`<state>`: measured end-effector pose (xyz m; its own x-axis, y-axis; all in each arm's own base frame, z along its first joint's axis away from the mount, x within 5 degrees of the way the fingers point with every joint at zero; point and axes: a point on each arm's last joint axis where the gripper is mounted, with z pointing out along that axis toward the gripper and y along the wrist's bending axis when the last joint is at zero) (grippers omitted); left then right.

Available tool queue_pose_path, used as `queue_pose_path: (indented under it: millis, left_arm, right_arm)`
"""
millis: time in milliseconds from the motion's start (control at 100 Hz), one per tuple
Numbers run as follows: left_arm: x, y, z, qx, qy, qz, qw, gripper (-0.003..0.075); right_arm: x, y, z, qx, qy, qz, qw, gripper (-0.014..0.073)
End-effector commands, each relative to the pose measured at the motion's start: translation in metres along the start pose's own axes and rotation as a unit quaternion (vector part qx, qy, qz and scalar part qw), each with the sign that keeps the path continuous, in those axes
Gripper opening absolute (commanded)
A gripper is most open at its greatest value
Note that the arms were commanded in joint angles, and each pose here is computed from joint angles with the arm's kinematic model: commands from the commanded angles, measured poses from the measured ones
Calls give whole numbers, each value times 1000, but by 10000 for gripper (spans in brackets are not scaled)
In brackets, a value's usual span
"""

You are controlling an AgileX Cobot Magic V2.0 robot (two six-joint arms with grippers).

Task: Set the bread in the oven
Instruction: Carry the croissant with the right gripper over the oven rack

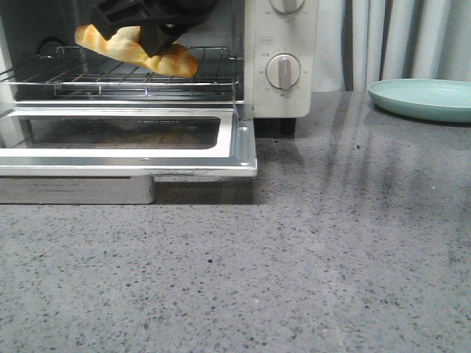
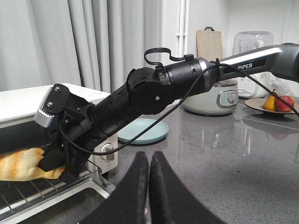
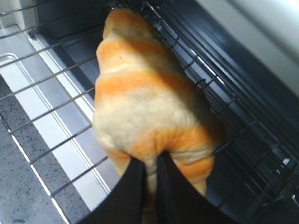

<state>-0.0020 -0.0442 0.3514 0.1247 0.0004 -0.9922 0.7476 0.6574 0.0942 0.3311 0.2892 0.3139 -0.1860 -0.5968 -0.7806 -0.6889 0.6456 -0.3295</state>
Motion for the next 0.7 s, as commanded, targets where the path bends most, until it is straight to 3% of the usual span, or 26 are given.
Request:
queue_pose_path:
  millis: [0, 220, 290, 440, 500, 560, 690]
  left_arm:
    - [-13, 3, -1, -17, -32, -13, 999, -22]
    - [-13, 3, -1, -17, -32, -13, 999, -22]
    - [-13, 3, -1, -17, -32, -13, 999, -22]
    - [-13, 3, -1, -17, -32, -13, 999, -22]
    - [-13, 3, -1, -18, -31, -11, 999, -22]
    - [-13, 3, -1, -18, -31, -10, 999, -22]
    - [-13, 4, -1, -19, -31, -9, 999, -22]
  right_arm:
    - [-22, -14, -21, 20, -63, -7, 998, -69]
    - [-22, -13, -21, 19, -65, -2, 998, -40]
    - [-23, -13, -21, 18, -66, -1, 998, 59]
    - [-23, -13, -21, 17, -70, 0, 997, 433]
    - [-24, -14, -22, 18, -71, 2, 997, 538]
    - [-27, -13, -28, 17, -76, 5, 997, 574]
    - [-38, -10, -53, 3, -85, 30, 996, 556]
